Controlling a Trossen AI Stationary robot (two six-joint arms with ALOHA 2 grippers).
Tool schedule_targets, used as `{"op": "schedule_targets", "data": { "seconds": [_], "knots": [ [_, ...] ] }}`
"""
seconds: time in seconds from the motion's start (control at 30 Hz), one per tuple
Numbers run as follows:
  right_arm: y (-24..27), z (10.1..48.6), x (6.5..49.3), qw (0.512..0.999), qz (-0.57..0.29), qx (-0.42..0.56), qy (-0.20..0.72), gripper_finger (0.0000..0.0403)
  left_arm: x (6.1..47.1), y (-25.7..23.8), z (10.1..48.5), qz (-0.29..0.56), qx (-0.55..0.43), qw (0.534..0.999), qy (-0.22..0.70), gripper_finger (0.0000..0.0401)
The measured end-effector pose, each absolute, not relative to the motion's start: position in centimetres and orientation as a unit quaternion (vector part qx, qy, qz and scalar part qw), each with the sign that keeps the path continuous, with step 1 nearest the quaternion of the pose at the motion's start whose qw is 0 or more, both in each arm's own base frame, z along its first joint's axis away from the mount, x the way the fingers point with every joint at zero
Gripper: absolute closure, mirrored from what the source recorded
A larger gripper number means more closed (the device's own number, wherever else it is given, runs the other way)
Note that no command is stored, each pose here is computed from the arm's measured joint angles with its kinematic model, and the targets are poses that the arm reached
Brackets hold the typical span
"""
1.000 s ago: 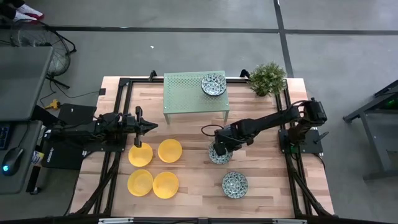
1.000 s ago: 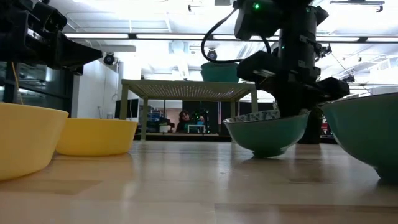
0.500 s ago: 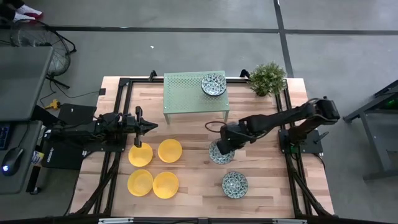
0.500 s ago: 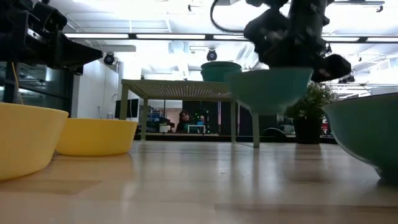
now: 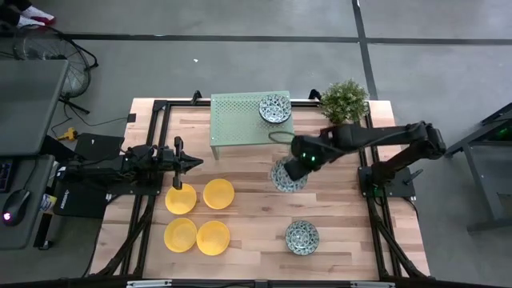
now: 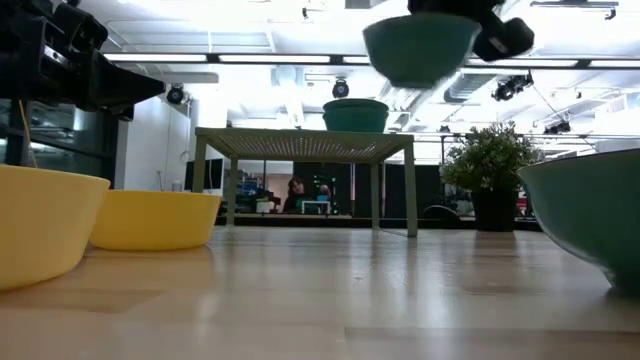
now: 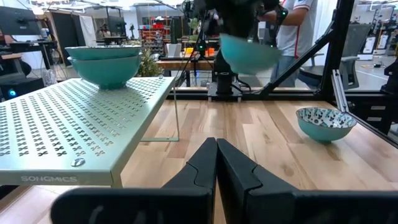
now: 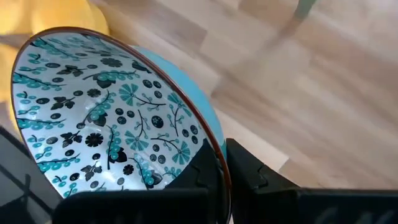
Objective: Pick & Place Mini bowls
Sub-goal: Stack the blue patterned bowl on top of the other blue patterned bowl on the shelf
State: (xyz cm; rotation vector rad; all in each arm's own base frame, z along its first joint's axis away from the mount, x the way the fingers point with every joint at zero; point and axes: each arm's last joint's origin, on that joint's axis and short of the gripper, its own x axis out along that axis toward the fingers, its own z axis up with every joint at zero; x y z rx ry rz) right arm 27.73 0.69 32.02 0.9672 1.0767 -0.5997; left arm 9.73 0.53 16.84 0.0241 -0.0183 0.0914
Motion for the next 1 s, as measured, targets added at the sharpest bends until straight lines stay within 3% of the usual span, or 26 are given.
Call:
{"op": "schedule_targets", "data": {
  "seconds": [0.47,1.0],
  "knots": [
    [-5.6,38.9,26.7,0.785,-0.265,0.38,0.411,0.04,9.7,0.5,16.8,0.046,0.012,0.999,-0.009,0.0394],
    [-12.1,40.2,25.4,0.805,-0.286,0.39,0.344,0.04,9.7,0.5,16.8,0.046,0.012,0.999,-0.009,0.0394]
  ]
}}
